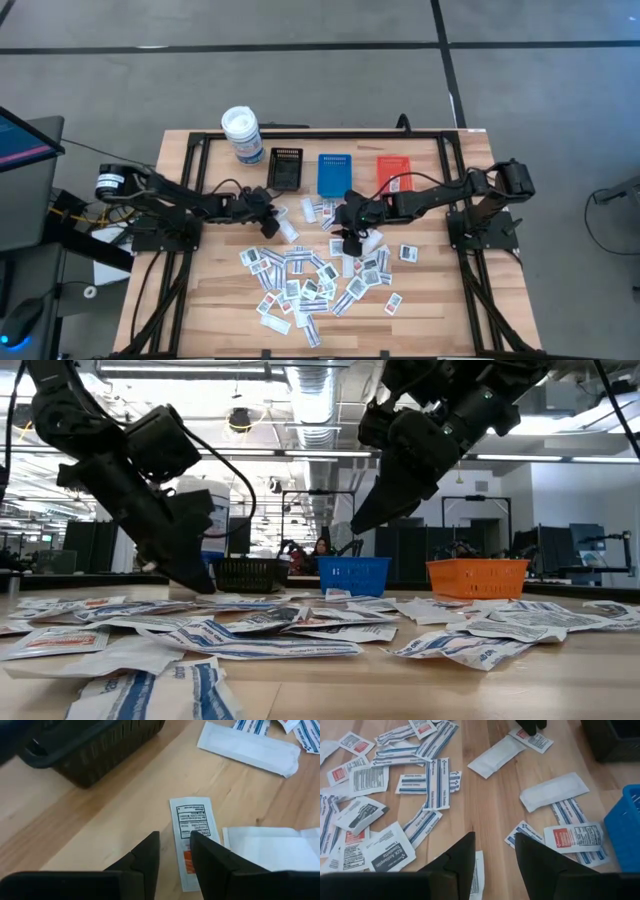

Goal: Pick & Place First Aid Supplies
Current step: Put the orange ointment pack into the orange bin

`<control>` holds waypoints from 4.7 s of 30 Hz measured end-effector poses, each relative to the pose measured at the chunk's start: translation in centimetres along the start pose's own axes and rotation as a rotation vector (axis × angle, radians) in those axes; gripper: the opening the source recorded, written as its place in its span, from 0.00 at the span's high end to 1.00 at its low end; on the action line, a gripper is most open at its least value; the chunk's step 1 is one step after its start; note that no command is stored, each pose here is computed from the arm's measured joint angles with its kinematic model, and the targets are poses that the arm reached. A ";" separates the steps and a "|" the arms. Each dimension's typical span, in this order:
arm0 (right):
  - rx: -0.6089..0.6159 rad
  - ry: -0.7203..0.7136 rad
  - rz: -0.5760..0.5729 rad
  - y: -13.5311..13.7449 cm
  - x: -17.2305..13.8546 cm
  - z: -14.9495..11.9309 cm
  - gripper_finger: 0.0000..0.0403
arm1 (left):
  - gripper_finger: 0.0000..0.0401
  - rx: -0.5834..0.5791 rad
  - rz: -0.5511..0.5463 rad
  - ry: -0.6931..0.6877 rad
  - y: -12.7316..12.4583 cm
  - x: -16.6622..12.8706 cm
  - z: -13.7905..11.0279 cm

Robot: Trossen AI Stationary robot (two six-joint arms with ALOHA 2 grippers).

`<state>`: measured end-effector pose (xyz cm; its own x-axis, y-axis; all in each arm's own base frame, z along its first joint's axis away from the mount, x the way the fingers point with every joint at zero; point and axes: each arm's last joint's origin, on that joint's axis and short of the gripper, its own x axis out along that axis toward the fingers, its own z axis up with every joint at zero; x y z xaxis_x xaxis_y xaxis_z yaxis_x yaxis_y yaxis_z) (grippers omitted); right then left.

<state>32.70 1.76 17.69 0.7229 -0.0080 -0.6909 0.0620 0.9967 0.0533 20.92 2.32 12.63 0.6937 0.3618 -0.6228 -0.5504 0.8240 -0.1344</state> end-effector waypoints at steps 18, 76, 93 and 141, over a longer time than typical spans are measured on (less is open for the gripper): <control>0.001 -0.004 0.001 0.0 0.0 0.0 0.68 | 0.99 0.038 -0.096 -0.052 -0.6 -1.1 0.7; 0.019 -0.111 0.001 -0.4 0.0 1.1 0.68 | 0.99 0.084 -0.136 -0.179 -1.9 -0.6 1.3; 0.018 -0.110 0.002 -0.4 0.0 1.1 0.68 | 0.93 0.089 -0.125 -0.162 -1.8 -0.5 1.2; -0.008 -0.117 0.002 -0.3 0.2 1.1 0.68 | 0.99 0.178 -0.338 -0.281 -4.1 -0.9 1.6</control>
<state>33.59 1.34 18.30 0.7983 -0.0146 -0.6021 0.0549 0.9973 0.0486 23.30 -0.68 14.92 0.9326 0.1441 -0.3309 -0.2009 0.9690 -0.1442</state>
